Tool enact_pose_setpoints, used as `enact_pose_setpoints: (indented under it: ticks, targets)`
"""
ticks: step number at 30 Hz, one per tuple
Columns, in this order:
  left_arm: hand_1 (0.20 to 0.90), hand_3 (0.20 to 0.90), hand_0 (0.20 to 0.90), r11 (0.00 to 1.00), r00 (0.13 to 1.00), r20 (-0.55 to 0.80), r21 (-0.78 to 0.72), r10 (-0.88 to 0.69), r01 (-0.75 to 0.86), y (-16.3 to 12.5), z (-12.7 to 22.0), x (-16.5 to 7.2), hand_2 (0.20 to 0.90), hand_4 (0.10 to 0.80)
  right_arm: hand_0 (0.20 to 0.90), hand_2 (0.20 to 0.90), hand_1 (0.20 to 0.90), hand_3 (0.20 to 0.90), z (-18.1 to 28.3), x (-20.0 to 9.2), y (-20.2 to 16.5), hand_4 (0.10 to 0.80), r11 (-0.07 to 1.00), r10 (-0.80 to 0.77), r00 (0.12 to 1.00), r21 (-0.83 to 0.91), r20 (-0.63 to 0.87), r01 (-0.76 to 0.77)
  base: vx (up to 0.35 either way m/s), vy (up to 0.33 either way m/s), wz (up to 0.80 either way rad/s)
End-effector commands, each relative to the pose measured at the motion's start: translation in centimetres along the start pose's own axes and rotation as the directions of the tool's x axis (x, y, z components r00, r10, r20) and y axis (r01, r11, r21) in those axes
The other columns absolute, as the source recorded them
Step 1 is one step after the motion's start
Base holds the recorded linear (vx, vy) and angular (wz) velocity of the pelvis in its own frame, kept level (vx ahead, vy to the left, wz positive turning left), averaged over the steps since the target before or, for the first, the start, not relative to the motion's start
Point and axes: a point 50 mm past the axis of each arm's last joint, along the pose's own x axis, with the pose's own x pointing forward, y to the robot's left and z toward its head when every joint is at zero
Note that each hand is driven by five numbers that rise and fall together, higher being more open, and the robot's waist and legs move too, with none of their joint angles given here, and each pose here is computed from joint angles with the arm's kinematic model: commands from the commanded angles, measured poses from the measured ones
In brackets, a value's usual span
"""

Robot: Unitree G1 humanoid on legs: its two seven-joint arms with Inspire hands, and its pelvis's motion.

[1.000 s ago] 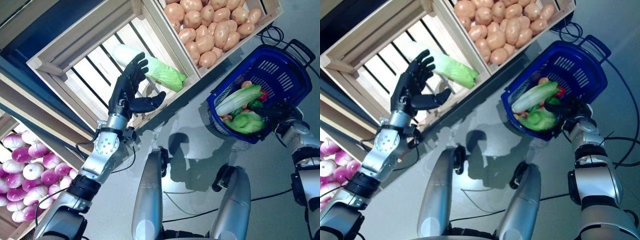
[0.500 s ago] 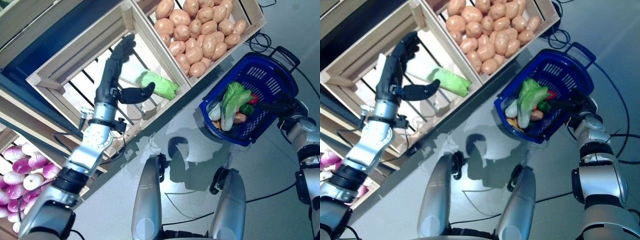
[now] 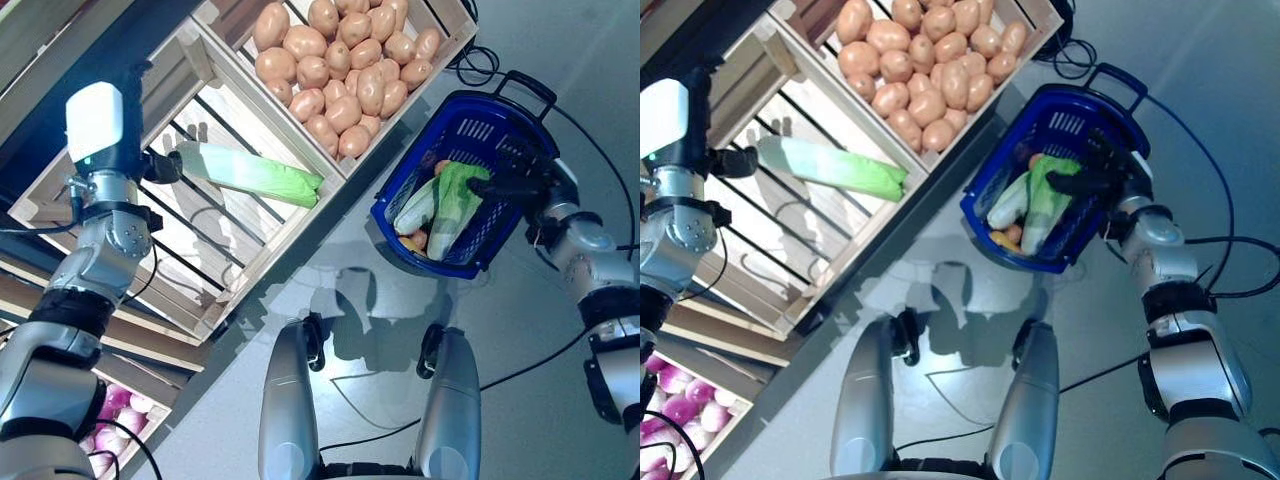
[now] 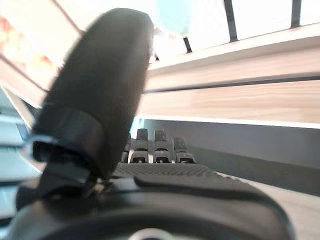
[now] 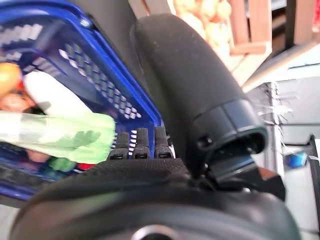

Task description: Put vegetables into the basket

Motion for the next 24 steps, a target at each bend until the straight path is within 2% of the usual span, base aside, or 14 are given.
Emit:
enact_pose_setpoints:
  ticks: [1, 8, 13, 22, 24]
  targets:
    - [0.9, 0.9, 0.9, 0.972, 0.981, -0.016, 0.137, 0.192, -0.189, 3.8, -1.1, 2.0, 0.9, 0.8, 0.9, 0.9, 0.9, 0.9, 2.2, -0.5, 0.0, 0.8, 0.997, 0.036, 0.98, 0.062, 0.196, -0.049, -0.019, 0.072, -0.11]
    - [0.9, 0.9, 0.9, 0.961, 0.989, -0.048, 0.248, 0.141, -0.125, 3.9, -1.7, 2.8, 0.9, 0.8, 0.9, 0.9, 0.9, 0.9, 2.0, -0.7, -0.2, 0.8, 0.998, 0.056, 0.981, 0.02, 0.188, -0.061, -0.014, 0.097, -0.1]
    - [0.9, 0.9, 0.9, 0.958, 0.99, -0.076, 0.273, 0.117, -0.092, 3.4, -1.9, 2.9, 0.9, 0.8, 0.9, 0.9, 0.9, 0.9, 2.4, -0.5, -0.2, 0.8, 0.998, 0.066, 0.979, 0.008, 0.191, -0.068, -0.007, 0.064, -0.08]
    - [0.9, 0.9, 0.9, 0.923, 0.997, -0.064, 0.385, 0.047, -0.019, 3.4, -1.8, 3.3, 0.9, 0.8, 0.9, 0.9, 0.9, 0.9, 3.0, -0.5, -0.2, 0.8, 0.997, 0.074, 0.976, 0.001, 0.206, -0.076, -0.006, 0.059, -0.04]
    - [0.9, 0.9, 0.9, 0.919, 0.993, -0.117, 0.393, 0.016, 0.032, 3.4, -2.1, 3.5, 0.9, 0.8, 0.9, 0.9, 0.9, 0.9, 3.1, -0.6, -0.2, 0.8, 0.997, 0.075, 0.975, -0.001, 0.208, -0.077, -0.019, 0.06, -0.02]
